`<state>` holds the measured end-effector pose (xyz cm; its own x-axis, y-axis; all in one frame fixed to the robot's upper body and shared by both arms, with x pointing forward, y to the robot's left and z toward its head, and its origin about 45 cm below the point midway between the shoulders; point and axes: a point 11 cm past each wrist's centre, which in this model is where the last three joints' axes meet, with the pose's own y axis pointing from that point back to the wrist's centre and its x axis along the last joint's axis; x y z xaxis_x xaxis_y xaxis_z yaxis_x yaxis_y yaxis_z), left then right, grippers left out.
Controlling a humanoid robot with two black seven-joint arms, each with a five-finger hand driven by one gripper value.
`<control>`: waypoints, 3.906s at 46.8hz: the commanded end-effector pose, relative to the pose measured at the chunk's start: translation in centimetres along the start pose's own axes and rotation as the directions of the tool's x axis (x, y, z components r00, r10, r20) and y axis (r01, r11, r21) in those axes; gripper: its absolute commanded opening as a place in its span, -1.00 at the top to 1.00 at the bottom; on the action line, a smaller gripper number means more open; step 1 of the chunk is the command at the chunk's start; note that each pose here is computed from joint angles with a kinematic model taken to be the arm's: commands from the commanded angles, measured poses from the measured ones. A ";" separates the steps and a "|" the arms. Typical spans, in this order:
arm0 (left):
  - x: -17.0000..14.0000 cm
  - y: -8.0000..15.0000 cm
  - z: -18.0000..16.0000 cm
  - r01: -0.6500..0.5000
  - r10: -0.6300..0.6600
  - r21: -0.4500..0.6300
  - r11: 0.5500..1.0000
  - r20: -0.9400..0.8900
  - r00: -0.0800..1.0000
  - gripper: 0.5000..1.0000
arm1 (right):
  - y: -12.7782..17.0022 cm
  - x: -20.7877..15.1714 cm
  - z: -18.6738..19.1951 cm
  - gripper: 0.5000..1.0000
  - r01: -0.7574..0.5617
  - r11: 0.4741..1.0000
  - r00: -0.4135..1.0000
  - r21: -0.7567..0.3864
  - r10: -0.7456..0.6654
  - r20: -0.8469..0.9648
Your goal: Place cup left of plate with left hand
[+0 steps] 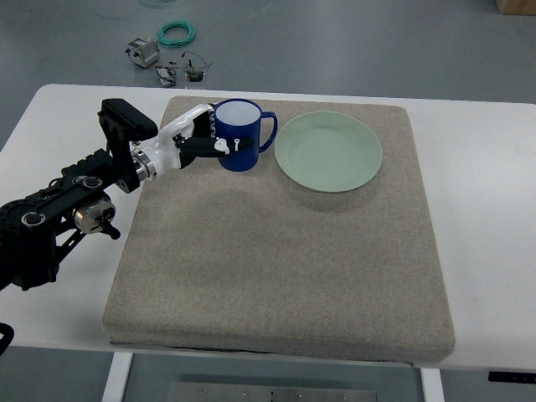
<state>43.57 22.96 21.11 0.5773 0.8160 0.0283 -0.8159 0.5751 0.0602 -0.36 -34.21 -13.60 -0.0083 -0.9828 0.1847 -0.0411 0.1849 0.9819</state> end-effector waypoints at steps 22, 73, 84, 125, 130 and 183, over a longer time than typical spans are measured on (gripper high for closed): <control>4.1 2.0 -0.9 -0.134 0.136 -0.073 0.988 0.023 0.990 0.62 | 0.0 0.0 0.0 -0.73 0.000 1.000 1.000 0.000 0.000 0.000; 4.8 3.4 -3.7 -0.181 0.182 -0.010 0.983 0.005 0.983 0.05 | 0.0 0.0 0.0 -0.73 -0.001 1.000 1.000 0.000 0.001 0.000; 4.7 3.3 -3.7 -0.181 0.181 -0.012 0.984 0.004 0.984 -0.15 | 0.0 0.0 0.0 -0.73 -0.001 1.000 1.000 0.000 0.001 0.000; 4.5 3.4 -3.7 -0.188 0.187 -0.024 0.982 -0.032 0.982 -0.87 | 0.0 0.0 0.0 -0.73 0.000 1.000 1.000 0.000 0.000 0.000; 5.0 3.8 -3.6 -0.197 0.196 -0.024 0.980 -0.033 0.980 -0.89 | 0.0 0.0 0.0 -0.73 0.000 1.000 1.000 0.000 0.000 0.000; 10.6 2.2 11.7 -0.385 0.226 -0.395 0.834 -0.391 0.892 -0.97 | 0.0 0.0 0.0 -0.73 0.000 1.000 1.000 0.000 0.000 0.000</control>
<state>47.58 32.18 32.59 0.3356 0.8992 -0.2808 -0.9095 0.2317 -0.3451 -0.36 -34.22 -13.60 -0.0082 -0.9828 0.1847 -0.0411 0.1848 0.9819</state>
